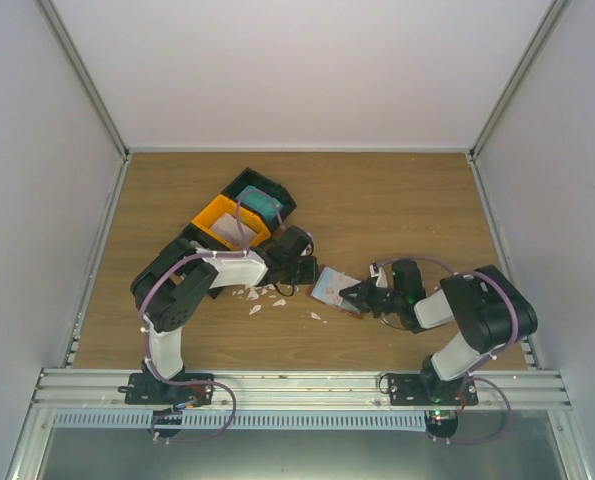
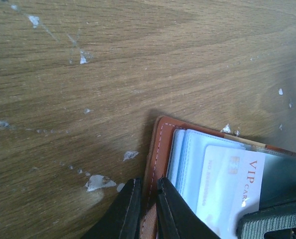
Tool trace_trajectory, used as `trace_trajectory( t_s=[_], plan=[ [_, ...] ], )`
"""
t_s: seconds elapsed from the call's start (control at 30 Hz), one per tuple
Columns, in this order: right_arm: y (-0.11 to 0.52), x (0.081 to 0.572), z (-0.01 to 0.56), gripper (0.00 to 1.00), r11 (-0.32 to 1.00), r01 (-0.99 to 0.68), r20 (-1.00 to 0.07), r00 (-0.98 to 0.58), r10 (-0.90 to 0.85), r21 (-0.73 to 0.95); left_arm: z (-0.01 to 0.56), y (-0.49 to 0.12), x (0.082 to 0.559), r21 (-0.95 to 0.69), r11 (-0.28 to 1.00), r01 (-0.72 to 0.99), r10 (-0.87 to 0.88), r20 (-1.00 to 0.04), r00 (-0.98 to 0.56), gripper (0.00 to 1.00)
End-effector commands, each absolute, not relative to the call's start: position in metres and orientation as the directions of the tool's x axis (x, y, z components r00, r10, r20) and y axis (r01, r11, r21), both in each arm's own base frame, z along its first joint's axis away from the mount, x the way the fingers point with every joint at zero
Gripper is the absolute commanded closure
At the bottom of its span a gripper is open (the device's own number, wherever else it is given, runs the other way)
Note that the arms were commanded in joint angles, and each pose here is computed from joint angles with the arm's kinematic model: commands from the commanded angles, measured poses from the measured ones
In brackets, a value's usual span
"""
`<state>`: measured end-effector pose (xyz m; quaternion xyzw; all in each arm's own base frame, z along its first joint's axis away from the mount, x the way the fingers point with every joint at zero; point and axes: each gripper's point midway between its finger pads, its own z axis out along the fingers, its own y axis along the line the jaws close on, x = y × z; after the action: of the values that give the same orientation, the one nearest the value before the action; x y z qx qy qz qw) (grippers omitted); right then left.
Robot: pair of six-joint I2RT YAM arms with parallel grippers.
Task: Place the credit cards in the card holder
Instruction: Insert the credit card into the card holder.
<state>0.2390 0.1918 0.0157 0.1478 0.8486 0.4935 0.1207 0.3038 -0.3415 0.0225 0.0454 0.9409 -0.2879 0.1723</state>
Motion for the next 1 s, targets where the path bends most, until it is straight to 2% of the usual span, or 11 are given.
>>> trace_trajectory(
  t_s=[0.0, 0.3, 0.7, 0.77, 0.97],
  plan=[
    [0.196, 0.230, -0.004, 0.98, 0.510, 0.195, -0.003, -0.932, 0.361, 0.838, -0.010, -0.321, 0.272, -0.463, 0.874, 0.149, 0.038, -0.240, -0.970, 0.87],
    [0.204, 0.232, -0.001, 0.97, 0.499, 0.176, -0.010, -0.938, 0.347, 0.849, -0.012, -0.321, 0.267, -0.473, 0.868, 0.149, 0.041, -0.231, -0.972, 0.87],
    [0.206, 0.232, 0.011, 0.90, 0.489, 0.138, -0.052, -0.933, 0.355, 0.861, -0.002, -0.322, 0.266, -0.493, 0.856, 0.153, 0.033, -0.244, -0.969, 0.87],
    [0.202, 0.230, 0.010, 0.87, 0.515, 0.141, -0.062, -0.932, 0.357, 0.846, 0.004, -0.323, 0.267, -0.495, 0.854, 0.161, 0.035, -0.255, -0.966, 0.86],
    [0.188, 0.229, 0.009, 0.66, 0.613, 0.154, -0.103, -0.926, 0.363, 0.775, 0.016, -0.321, 0.269, -0.494, 0.853, 0.168, 0.029, -0.277, -0.960, 0.84]
  ],
)
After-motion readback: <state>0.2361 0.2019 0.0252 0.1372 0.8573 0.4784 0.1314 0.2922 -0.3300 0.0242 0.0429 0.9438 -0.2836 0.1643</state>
